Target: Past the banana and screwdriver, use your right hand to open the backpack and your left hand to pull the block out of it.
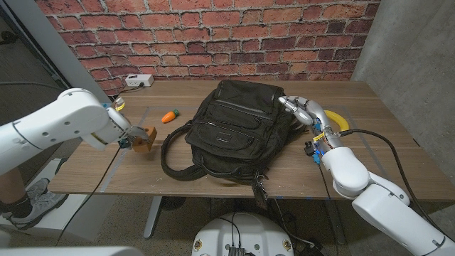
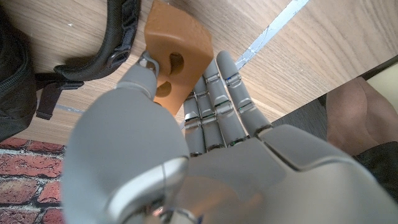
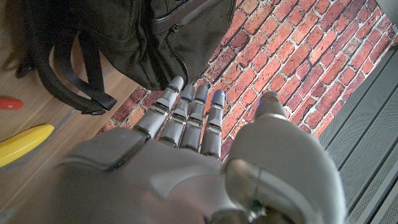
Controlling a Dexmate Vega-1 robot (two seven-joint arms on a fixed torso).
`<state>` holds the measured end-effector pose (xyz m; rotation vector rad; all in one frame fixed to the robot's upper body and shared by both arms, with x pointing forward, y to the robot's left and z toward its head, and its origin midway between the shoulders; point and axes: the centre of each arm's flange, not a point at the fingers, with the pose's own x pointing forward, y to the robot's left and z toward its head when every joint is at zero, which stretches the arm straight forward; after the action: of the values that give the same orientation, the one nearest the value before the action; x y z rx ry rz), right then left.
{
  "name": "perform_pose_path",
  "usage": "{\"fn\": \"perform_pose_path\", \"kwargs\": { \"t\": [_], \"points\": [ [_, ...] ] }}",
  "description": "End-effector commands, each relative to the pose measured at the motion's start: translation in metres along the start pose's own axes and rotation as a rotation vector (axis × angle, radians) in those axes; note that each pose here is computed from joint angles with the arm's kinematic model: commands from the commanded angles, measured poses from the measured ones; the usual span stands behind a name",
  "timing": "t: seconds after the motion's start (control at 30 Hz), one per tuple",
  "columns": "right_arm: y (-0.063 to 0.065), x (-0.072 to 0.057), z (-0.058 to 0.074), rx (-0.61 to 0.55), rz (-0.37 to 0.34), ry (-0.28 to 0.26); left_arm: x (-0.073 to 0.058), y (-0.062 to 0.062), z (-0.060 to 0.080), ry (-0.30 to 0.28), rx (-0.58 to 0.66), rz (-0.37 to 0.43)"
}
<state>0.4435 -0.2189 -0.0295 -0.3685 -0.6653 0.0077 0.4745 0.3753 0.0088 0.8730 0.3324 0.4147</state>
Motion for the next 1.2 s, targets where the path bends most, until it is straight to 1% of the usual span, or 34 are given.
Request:
{"fn": "perform_pose_path", "kwargs": {
  "t": [0.03,0.23,0.37,0.73,0.93,1.2],
  "points": [
    [-0.017,0.001,-0.014,0.037,-0.054,0.013,0.01,-0.001,-0.007,0.008,0.008,0.029],
    [-0.024,-0.003,-0.021,0.073,-0.091,-0.001,0.02,-0.003,-0.008,0.007,0.007,0.027],
    [-0.028,-0.006,-0.023,0.08,-0.11,-0.002,0.024,-0.005,-0.006,0.0,0.009,0.028],
    [-0.042,-0.014,-0.031,0.132,-0.178,-0.037,0.03,-0.007,-0.002,-0.014,0.02,0.035],
    [-0.049,-0.013,-0.034,0.155,-0.195,-0.052,0.033,-0.011,-0.002,-0.012,0.027,0.027],
    [-0.055,-0.007,-0.041,0.178,-0.211,-0.057,0.035,-0.013,-0.003,-0.012,0.066,0.02]
  ]
}}
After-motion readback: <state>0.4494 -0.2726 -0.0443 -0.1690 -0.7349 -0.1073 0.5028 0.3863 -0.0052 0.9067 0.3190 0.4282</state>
